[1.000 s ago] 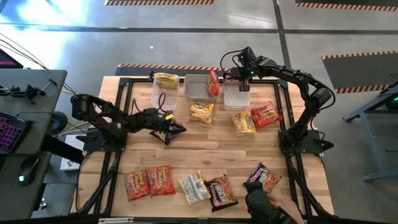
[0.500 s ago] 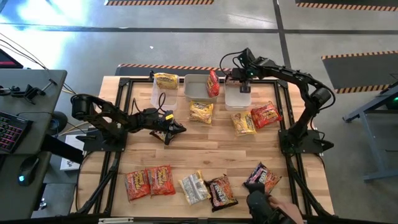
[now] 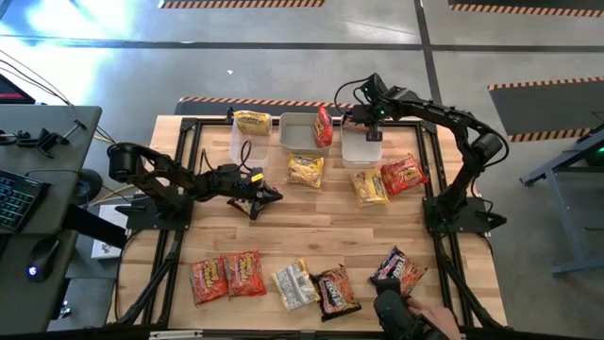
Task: Sort Maruchan noodles
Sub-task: Put the black noodle pack into the white bin
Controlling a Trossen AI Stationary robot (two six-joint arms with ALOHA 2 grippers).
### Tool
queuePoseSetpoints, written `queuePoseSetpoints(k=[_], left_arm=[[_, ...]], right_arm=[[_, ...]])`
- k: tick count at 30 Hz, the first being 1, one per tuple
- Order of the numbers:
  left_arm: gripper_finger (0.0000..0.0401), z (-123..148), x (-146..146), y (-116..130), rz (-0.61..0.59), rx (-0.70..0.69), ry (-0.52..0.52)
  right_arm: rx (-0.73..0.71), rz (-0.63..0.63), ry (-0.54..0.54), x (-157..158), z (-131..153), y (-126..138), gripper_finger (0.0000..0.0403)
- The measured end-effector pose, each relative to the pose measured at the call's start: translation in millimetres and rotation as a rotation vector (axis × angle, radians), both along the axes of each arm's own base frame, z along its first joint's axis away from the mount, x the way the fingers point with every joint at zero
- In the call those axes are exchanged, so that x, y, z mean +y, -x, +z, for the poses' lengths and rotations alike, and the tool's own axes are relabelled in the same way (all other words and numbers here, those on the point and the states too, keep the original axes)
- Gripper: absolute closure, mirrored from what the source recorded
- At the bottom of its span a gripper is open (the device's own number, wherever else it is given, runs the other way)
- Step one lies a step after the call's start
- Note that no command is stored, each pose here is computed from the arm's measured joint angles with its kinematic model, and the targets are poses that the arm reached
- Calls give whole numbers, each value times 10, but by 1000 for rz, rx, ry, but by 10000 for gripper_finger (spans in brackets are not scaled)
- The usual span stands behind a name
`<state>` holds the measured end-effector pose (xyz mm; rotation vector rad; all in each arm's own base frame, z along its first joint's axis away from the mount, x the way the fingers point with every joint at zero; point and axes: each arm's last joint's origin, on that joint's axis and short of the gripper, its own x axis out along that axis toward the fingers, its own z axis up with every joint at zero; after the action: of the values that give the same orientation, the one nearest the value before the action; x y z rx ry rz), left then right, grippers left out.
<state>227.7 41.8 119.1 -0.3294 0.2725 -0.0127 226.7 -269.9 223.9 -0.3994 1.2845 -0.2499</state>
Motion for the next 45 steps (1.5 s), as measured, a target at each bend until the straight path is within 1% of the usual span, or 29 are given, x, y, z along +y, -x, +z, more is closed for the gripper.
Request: queuePoseSetpoints(k=[9,12,15,22,24,27,31,35,42,45], left_arm=[[394,0,0,0,0,0,0],[394,0,0,0,0,0,0],[394,1,0,0,-2,-1,-7],[394,0,0,0,-2,-1,-7],[394,0,0,0,-2,-1,-7],[394,0,0,0,-2,-1,-8],[394,0,0,0,-2,-1,-8],[394,0,0,0,-2,-1,-8],[394,0,1,0,-5,-1,-20],[394,0,1,0,-8,-2,-33]], right_arm=[[7,16,5,0,0,0,402],[6,15,5,0,0,-1,393],[1,9,6,-3,2,-2,371],[-47,-61,38,-33,27,-33,293],[-32,-62,53,-22,29,-48,278],[-4,-68,83,9,31,-85,270],[7,-65,95,40,33,-120,274],[3,-67,93,49,35,-127,289],[-38,-50,87,81,119,-113,334],[-77,-44,50,83,120,-112,358]])
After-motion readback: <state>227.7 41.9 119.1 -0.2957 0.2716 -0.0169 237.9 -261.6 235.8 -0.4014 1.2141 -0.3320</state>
